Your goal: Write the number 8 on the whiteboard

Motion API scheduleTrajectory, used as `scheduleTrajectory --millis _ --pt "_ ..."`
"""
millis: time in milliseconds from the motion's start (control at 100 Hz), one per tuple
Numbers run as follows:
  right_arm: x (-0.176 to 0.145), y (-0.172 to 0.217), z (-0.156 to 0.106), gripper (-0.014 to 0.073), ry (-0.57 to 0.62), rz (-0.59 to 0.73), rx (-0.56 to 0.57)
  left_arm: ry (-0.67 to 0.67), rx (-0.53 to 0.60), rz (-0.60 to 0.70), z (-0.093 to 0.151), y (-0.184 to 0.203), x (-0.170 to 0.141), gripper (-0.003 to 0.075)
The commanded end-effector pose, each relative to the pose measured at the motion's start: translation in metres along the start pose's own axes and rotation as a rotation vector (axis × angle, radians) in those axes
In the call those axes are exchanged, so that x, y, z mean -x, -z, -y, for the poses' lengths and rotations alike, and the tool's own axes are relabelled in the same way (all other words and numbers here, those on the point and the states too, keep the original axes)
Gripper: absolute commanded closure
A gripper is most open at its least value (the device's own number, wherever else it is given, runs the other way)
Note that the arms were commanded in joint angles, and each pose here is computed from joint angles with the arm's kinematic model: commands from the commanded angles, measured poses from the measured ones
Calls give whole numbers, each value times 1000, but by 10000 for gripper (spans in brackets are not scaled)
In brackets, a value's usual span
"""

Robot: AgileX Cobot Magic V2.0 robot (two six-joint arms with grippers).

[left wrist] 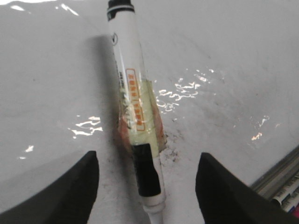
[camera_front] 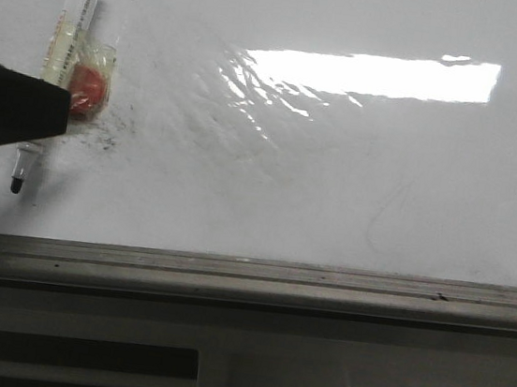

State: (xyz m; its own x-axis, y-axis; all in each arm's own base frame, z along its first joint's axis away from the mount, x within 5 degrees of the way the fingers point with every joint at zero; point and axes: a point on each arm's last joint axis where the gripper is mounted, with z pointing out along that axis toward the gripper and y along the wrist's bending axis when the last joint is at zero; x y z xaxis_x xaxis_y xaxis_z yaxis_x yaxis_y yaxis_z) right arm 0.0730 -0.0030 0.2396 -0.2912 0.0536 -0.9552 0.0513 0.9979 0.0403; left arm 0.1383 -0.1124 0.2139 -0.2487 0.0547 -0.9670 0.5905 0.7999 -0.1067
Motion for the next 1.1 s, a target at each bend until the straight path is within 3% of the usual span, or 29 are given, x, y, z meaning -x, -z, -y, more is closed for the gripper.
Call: scheduleTrajectory --millis 0,110,330,460,690,770,900,1090 --pt "14 0 -1 658 8 82 4 3 -11 119 3 -5 17 320" --pt "14 0 -2 658 11 79 22 8 -5 97 2 -9 13 406" --pt "11 2 -15 658 51 52 184 15 2 86 1 -11 11 743" --pt "16 5 -20 658 70 34 245 -4 -10 90 3 -11 12 741" --pt "41 3 -36 641 152 -50 371 -196 -144 96 16 -10 13 741" --pt "50 0 -47 559 199 -69 445 -190 -155 96 17 -10 13 741" --pt "63 -8 -73 385 256 -91 581 -315 -231 101 24 -10 14 741" --pt "77 -12 -117 344 331 -119 767 -417 -319 134 37 -11 22 741"
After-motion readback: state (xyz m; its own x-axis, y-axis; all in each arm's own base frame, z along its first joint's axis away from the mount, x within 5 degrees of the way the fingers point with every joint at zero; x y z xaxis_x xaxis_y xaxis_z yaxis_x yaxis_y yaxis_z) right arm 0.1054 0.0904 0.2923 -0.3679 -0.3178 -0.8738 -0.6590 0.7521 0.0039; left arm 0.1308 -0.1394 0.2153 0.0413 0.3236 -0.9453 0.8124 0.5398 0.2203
